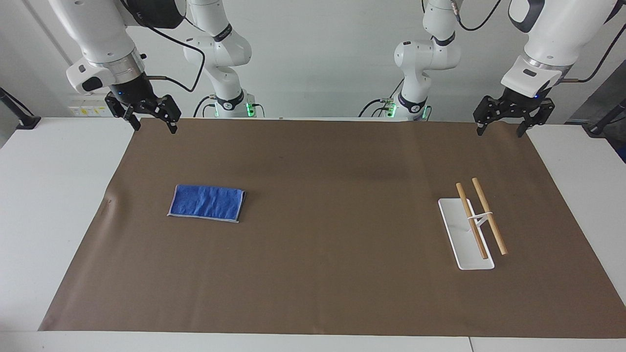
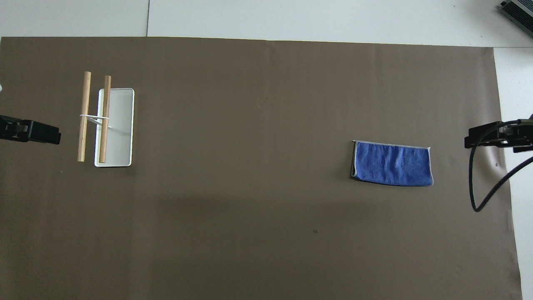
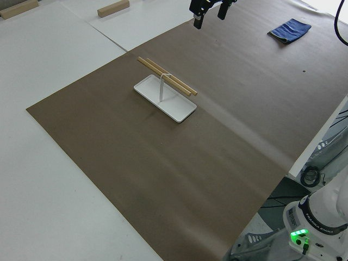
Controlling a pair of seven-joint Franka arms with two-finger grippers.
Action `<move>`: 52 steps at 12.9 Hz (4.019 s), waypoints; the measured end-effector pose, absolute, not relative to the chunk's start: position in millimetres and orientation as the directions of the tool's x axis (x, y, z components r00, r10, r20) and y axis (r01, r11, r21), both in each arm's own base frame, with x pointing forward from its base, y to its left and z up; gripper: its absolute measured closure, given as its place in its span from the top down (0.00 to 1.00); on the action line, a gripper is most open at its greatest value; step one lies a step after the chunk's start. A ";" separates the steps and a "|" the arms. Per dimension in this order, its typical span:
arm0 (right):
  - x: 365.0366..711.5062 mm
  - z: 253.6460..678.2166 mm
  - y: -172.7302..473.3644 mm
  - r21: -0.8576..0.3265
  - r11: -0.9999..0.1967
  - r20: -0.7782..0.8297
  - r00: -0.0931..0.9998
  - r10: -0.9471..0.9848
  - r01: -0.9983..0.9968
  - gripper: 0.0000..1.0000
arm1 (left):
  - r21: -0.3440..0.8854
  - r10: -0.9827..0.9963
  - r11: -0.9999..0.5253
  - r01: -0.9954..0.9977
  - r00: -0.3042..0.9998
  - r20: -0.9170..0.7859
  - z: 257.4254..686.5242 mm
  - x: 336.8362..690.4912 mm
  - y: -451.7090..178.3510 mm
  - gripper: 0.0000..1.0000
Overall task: Right arm passes towel to left arm to hang
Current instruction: 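Move the right gripper toward the blue towel, then lower the right gripper onto the blue towel and grasp its edge, then lift the towel with the right gripper while the left gripper approaches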
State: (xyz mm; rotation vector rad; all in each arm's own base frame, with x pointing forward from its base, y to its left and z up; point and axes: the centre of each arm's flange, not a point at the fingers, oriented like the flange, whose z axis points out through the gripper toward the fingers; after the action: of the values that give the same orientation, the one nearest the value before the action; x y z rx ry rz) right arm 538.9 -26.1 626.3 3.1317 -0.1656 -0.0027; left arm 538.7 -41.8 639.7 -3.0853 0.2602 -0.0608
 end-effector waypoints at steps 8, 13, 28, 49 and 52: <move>538.9 626.2 -25.6 0.006 -0.994 -0.001 0.994 -0.105 -0.105 1.00 | -0.048 -0.179 -0.983 -0.177 0.983 0.042 643.0 536.2 -48.0 1.00; 539.0 624.8 -24.6 0.006 -0.995 -0.003 0.995 -0.103 -0.103 1.00 | -0.048 -0.179 -0.983 -0.177 0.983 0.046 644.9 535.3 -47.9 1.00; 571.1 413.1 -24.9 0.014 -1.000 0.089 0.996 -0.009 -0.010 1.00 | -0.036 -0.168 -0.985 -0.166 0.984 0.054 648.3 533.6 -44.3 1.00; 547.9 292.8 -19.4 -0.042 -0.999 0.146 0.989 0.024 0.031 0.04 | -0.021 -0.165 -0.986 -0.164 0.985 0.054 648.2 533.5 -45.2 1.00; 563.5 331.1 -0.4 -0.051 -0.996 0.174 0.983 0.057 0.067 0.04 | -0.020 -0.165 -0.986 -0.164 0.985 0.054 648.2 533.5 -45.2 1.00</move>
State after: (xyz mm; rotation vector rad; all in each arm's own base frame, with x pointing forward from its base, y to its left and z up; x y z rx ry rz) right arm 563.5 -0.4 331.1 3.1846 0.0996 0.2776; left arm 533.5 -45.2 648.2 -3.1139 0.2587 -0.0871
